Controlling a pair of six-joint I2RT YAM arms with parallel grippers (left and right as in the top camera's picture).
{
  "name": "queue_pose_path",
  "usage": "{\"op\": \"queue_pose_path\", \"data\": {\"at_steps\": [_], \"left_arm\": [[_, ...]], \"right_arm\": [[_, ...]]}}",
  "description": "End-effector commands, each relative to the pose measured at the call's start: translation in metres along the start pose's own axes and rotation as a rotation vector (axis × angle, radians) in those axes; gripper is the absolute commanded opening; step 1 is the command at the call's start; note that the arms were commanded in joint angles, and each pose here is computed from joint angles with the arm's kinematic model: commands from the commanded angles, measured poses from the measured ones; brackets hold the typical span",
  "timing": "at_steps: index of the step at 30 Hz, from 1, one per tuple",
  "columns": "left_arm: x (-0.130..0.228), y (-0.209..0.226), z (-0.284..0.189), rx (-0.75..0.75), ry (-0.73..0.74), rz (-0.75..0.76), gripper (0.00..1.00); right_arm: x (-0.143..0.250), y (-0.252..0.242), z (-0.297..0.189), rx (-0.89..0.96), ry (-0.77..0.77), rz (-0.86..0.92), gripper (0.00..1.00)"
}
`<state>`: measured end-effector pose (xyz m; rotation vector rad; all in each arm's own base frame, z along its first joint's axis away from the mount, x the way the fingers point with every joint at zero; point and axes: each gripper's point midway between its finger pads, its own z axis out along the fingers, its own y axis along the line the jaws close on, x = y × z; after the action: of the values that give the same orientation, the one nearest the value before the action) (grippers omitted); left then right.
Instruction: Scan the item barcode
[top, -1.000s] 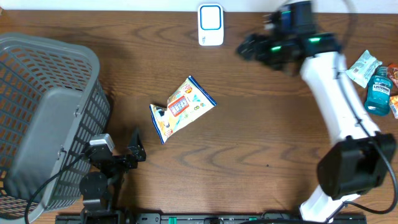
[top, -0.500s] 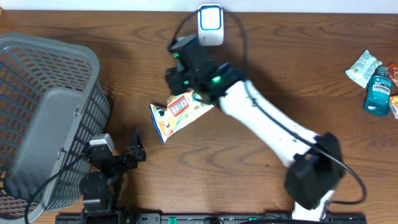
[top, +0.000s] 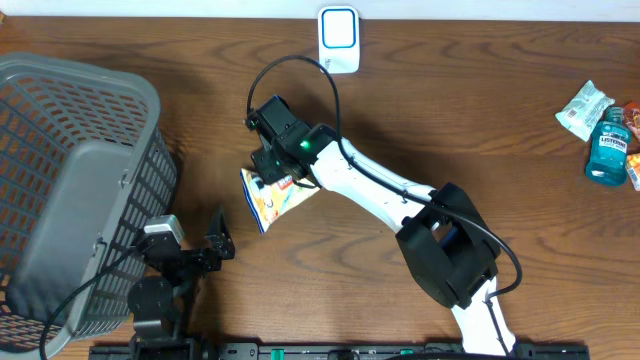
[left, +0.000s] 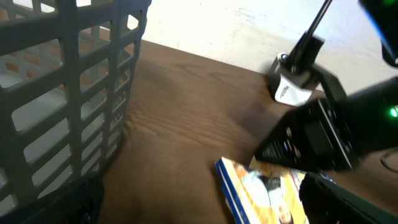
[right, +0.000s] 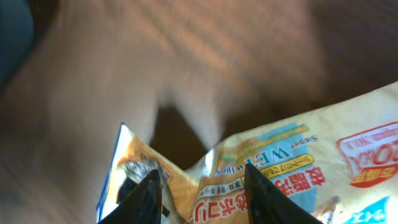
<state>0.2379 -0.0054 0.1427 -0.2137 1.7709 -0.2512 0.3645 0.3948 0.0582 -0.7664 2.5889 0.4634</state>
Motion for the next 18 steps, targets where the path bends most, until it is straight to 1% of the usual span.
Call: {"op": "queue_pose_path", "data": {"at_steps": [1, 2, 5, 7, 9, 11, 13, 15, 16, 18], "left_arm": [[0.013, 0.002, 0.002, 0.003, 0.042, -0.003, 1.00], [0.013, 0.002, 0.002, 0.003, 0.042, -0.003, 1.00], [0.013, 0.002, 0.002, 0.003, 0.042, -0.003, 1.00], [0.013, 0.002, 0.002, 0.003, 0.042, -0.003, 1.00], [0.013, 0.002, 0.002, 0.003, 0.042, -0.003, 1.00], [0.013, 0.002, 0.002, 0.003, 0.042, -0.003, 1.00], [0.013, 0.002, 0.002, 0.003, 0.042, -0.003, 1.00], [0.013, 0.002, 0.002, 0.003, 0.042, -0.003, 1.00], [0.013, 0.002, 0.002, 0.003, 0.042, -0.003, 1.00], [0.013, 0.002, 0.002, 0.003, 0.042, -0.003, 1.00]], "right_arm": [[0.029, 0.006, 0.004, -0.043, 0.114, -0.112, 0.33], [0.036, 0.005, 0.003, -0.039, 0.144, -0.134, 0.30], [0.047, -0.007, -0.003, 0.011, 0.193, -0.258, 0.31], [0.055, -0.027, -0.014, 0.109, 0.238, -0.271, 0.34], [0.062, -0.045, -0.028, 0.182, 0.285, -0.282, 0.32], [0.064, -0.058, -0.042, 0.236, 0.308, -0.284, 0.27], [0.059, -0.063, -0.057, 0.259, 0.292, -0.278, 0.22], [0.048, -0.060, -0.075, 0.255, 0.243, -0.257, 0.22], [0.040, -0.057, -0.088, 0.254, 0.202, -0.234, 0.24], [0.024, -0.049, -0.116, 0.239, 0.117, -0.186, 0.32]]}}
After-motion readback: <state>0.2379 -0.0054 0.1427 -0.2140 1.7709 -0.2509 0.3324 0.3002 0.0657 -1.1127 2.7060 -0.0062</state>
